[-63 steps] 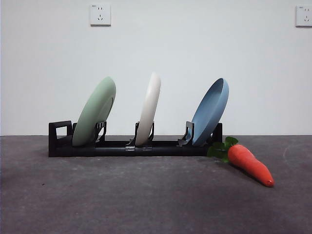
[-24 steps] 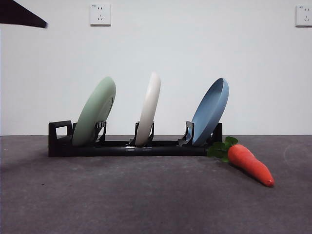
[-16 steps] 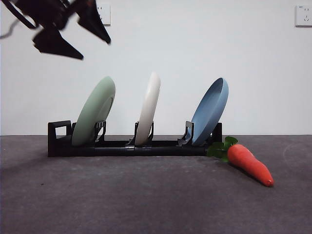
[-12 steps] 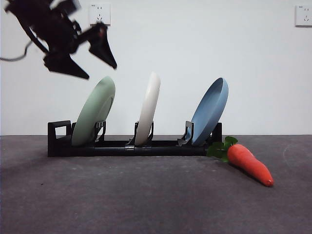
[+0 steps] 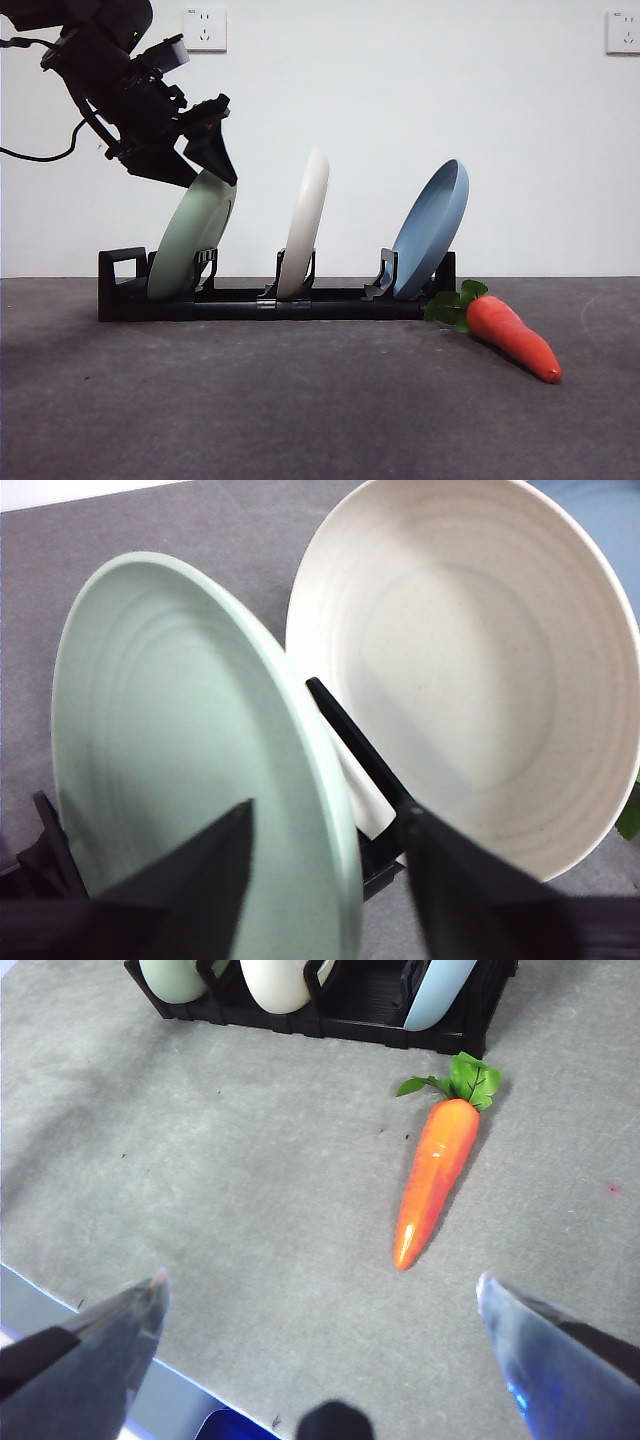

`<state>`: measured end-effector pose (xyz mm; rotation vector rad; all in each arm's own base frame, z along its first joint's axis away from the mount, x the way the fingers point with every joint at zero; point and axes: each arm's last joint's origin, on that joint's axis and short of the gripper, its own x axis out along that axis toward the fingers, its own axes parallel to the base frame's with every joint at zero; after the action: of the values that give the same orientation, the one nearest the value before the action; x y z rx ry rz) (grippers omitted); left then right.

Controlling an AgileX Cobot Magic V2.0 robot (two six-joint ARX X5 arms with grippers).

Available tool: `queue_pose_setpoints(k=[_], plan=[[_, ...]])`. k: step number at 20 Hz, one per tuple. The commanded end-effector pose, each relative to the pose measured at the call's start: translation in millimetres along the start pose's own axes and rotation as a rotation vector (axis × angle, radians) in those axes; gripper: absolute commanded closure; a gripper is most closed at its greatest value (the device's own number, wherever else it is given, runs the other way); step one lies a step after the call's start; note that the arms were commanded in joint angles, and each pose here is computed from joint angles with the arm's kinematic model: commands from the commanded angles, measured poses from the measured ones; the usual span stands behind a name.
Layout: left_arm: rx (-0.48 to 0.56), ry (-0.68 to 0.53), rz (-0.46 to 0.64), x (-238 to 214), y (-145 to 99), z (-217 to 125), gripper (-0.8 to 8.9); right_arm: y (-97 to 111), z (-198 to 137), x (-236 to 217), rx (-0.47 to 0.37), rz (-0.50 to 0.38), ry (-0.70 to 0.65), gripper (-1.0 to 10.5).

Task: Take the green plate from the plate rack,put the plate on the table,take the carrot from the table,put the carrot in the plate

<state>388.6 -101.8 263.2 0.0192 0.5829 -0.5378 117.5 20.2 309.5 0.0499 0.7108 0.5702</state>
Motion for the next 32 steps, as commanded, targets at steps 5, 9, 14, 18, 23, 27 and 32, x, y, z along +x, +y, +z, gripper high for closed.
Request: queue_pose_setpoints(k=[5,9,14,18,23,27,32], plan=[[0.006,-0.006,-0.069,1.4,-2.0,0.0,8.22,0.4,1.0,-0.5,0.002,0.001,-0.007,3.3],[-0.026,-0.013,-0.067,-0.8,-1.2,1.8,8.22,0.4,1.0,-0.5,0.002,0.002,-0.007,3.3],[-0.074,-0.110,-0.103,-28.3,-1.7,21.7,8.22,0.4,1.0,-0.5,0.001,0.002,-0.007,3.3],[-0.059,-0.188,-0.154,-67.9,-14.1,45.2,8.22,0.4,1.1,-0.5,0.001,0.002,-0.008,3.3],[0.116,-0.175,-0.235,-140.1,-59.9,51.1,8.20,0.2,1.1,-0.1,0.004,0.002,-0.006,3.3],[0.369,-0.085,-0.081,-184.6,-113.0,36.1,8.19,0.0,1.3,0.1,0.015,0.001,-0.006,3.3],[0.579,0.124,-0.065,-177.3,-167.6,-1.3,8.19,-0.1,1.4,0.3,0.021,0.002,-0.005,3.3]])
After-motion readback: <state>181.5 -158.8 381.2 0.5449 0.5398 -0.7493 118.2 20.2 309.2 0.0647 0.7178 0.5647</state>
